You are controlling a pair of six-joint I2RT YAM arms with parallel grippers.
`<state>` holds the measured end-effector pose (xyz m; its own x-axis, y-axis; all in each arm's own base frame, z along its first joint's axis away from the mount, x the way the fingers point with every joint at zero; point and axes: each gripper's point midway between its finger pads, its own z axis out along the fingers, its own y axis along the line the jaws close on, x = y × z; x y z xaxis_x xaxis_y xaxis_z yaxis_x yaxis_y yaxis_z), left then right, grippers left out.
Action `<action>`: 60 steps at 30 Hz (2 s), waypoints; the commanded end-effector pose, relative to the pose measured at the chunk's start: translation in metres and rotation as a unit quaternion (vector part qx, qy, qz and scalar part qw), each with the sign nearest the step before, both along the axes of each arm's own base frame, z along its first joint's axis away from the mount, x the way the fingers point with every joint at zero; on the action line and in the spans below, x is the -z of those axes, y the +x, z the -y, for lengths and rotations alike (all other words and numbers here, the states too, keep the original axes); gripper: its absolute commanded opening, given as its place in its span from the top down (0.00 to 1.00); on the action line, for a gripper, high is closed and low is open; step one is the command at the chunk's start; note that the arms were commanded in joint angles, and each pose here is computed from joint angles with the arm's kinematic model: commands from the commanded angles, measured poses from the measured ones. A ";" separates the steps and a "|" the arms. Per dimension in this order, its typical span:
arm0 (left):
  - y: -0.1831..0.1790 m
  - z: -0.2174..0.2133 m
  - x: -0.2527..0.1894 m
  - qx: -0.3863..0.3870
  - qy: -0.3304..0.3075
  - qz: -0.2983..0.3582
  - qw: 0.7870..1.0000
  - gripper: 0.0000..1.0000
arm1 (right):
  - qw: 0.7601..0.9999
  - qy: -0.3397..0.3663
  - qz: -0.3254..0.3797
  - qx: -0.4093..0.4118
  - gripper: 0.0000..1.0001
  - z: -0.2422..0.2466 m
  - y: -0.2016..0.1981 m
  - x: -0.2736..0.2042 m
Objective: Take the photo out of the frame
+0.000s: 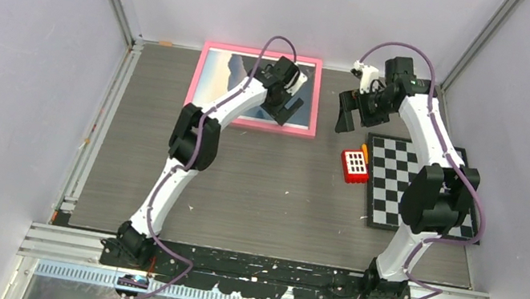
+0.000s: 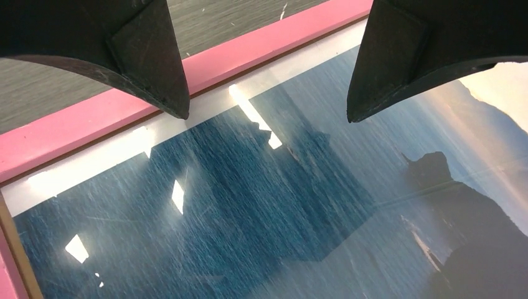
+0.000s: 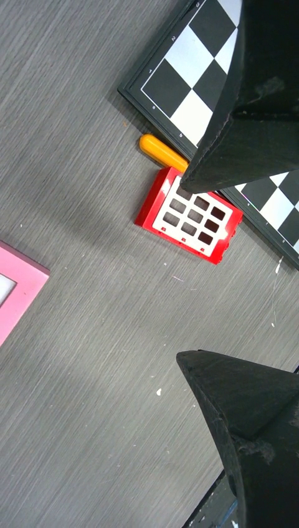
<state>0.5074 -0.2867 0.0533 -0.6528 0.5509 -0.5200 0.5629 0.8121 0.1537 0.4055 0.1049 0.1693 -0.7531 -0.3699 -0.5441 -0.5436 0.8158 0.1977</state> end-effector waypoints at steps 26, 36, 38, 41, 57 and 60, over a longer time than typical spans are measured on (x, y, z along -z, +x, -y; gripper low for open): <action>-0.248 -0.104 -0.011 0.290 0.031 -0.264 0.919 0.00 | 0.998 0.062 -0.001 -0.003 0.00 -0.017 0.016 -0.012; -0.202 -0.167 -0.089 -0.022 -0.229 -0.179 0.957 0.00 | 0.997 0.075 -0.014 0.020 0.00 -0.051 0.054 0.002; -0.199 -0.190 -0.091 -0.103 -0.260 -0.163 0.946 0.00 | 0.998 0.068 -0.003 0.017 0.00 -0.064 0.068 0.007; -0.199 -0.224 -0.089 -0.211 -0.287 -0.136 0.924 0.00 | 0.998 0.056 0.029 0.019 0.01 -0.083 0.097 0.010; -0.243 -0.239 -0.060 -0.352 -0.325 -0.116 0.870 0.00 | 0.994 0.069 0.086 0.021 0.00 -0.139 0.176 0.085; -0.237 -0.237 -0.054 -0.363 -0.339 -0.117 0.860 0.00 | 0.995 0.074 0.059 0.016 0.00 -0.142 0.167 0.100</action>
